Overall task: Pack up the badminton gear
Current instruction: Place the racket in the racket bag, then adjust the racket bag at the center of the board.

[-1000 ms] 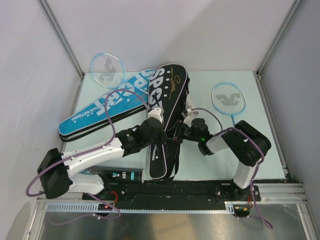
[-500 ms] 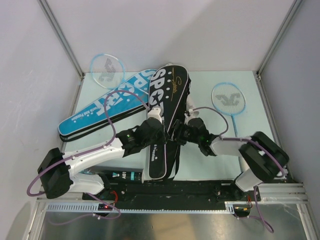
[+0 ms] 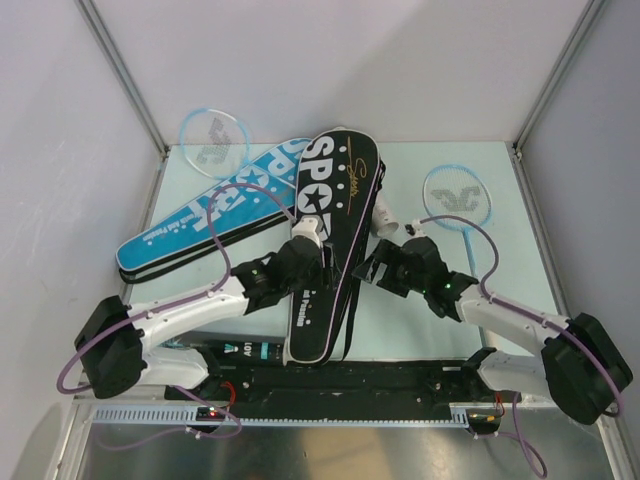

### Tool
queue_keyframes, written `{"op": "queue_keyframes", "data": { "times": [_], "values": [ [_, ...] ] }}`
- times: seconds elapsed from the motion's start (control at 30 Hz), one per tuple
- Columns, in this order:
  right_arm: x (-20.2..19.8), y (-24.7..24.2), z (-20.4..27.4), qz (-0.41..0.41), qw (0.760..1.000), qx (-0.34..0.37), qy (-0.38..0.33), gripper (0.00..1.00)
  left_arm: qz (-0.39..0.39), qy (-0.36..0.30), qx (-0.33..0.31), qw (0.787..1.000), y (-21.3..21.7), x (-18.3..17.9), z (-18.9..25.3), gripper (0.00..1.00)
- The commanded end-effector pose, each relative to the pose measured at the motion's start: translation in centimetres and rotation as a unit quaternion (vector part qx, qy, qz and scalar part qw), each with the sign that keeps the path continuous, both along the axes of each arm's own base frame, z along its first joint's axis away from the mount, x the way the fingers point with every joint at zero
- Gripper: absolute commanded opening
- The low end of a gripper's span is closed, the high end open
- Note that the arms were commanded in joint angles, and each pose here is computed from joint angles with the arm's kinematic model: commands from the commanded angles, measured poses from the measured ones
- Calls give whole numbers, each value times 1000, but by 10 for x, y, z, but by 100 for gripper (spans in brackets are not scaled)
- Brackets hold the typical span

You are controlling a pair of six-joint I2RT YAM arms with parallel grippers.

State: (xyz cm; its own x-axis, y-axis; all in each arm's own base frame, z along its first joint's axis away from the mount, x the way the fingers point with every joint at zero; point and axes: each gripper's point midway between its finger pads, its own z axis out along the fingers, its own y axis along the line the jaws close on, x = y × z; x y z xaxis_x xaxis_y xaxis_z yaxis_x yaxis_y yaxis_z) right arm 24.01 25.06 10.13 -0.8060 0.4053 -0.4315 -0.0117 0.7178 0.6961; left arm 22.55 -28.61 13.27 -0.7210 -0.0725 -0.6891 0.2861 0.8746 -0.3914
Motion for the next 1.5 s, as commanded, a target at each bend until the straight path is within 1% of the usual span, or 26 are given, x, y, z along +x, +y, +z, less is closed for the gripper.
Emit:
{"op": "queue_keyframes", "data": {
  "times": [0.0, 0.13, 0.2, 0.37, 0.5, 0.63, 0.73, 0.8, 0.87, 0.93, 0.97, 1.03, 1.1, 1.13, 1.2, 1.23, 1.33, 1.4, 1.43, 1.47],
  "values": [
    [12, -15, 15, -26, 999, 12, -37, 91, 29, -14, 21, 999, 22, 19, -5, 64],
    [22, -7, 36, -19, 994, 49, -94, 89, 26, 5, 43, 999, 24, 23, -24, 63],
    [26, 1, 36, -10, 993, 62, -100, 87, 24, 16, 53, 998, 22, 24, -35, 62],
    [43, 16, 20, 3, 992, 77, -95, 84, 10, 49, 72, 996, 14, 22, -65, 60],
    [58, 26, -6, 9, 996, 55, -75, 86, 14, 53, 82, 995, 18, 21, -74, 60],
    [66, 35, -26, 20, 996, 54, -65, 87, 18, 54, 90, 994, 23, 20, -79, 60],
    [66, 49, -26, 53, 993, 79, -74, 80, 23, 58, 93, 994, 26, 18, -85, 61],
    [66, 58, -25, 74, 989, 102, -80, 72, 25, 56, 88, 994, 26, 17, -85, 61],
    [66, 62, -25, 84, 986, 116, -81, 62, 26, 51, 82, 995, 26, 18, -81, 61],
    [67, 62, -21, 91, 985, 121, -88, 47, 25, 39, 73, 996, 25, 20, -71, 61],
    [67, 62, -17, 95, 983, 123, -95, 37, 25, 30, 70, 997, 25, 22, -64, 62],
    [68, 60, -5, 104, 980, 124, -113, 21, 21, 8, 63, 998, 25, 26, -46, 63],
    [67, 56, 9, 114, 978, 114, -133, 7, 19, -16, 69, 997, 29, 32, -23, 65],
    [66, 53, 20, 120, 977, 104, -145, 4, 19, -33, 73, 997, 33, 36, -8, 65],
    [65, 45, 43, 134, 972, 76, -176, 1, 30, -68, 80, 994, 44, 44, 23, 67],
    [65, 41, 54, 144, 969, 54, -195, 0, 43, -94, 74, 992, 52, 50, 47, 68],
    [54, 30, 95, 180, 952, 4, -247, 0, 79, -156, 63, 983, 79, 60, 104, 73],
    [43, 21, 115, 211, 939, -20, -271, 0, 100, -189, 55, 975, 97, 65, 137, 78],
    [37, 17, 123, 225, 933, -33, -281, 0, 109, -203, 54, 972, 108, 68, 150, 83],
    [32, 11, 131, 235, 928, -49, -286, 0, 109, -209, 54, 970, 115, 68, 158, 86]
  ]
}}
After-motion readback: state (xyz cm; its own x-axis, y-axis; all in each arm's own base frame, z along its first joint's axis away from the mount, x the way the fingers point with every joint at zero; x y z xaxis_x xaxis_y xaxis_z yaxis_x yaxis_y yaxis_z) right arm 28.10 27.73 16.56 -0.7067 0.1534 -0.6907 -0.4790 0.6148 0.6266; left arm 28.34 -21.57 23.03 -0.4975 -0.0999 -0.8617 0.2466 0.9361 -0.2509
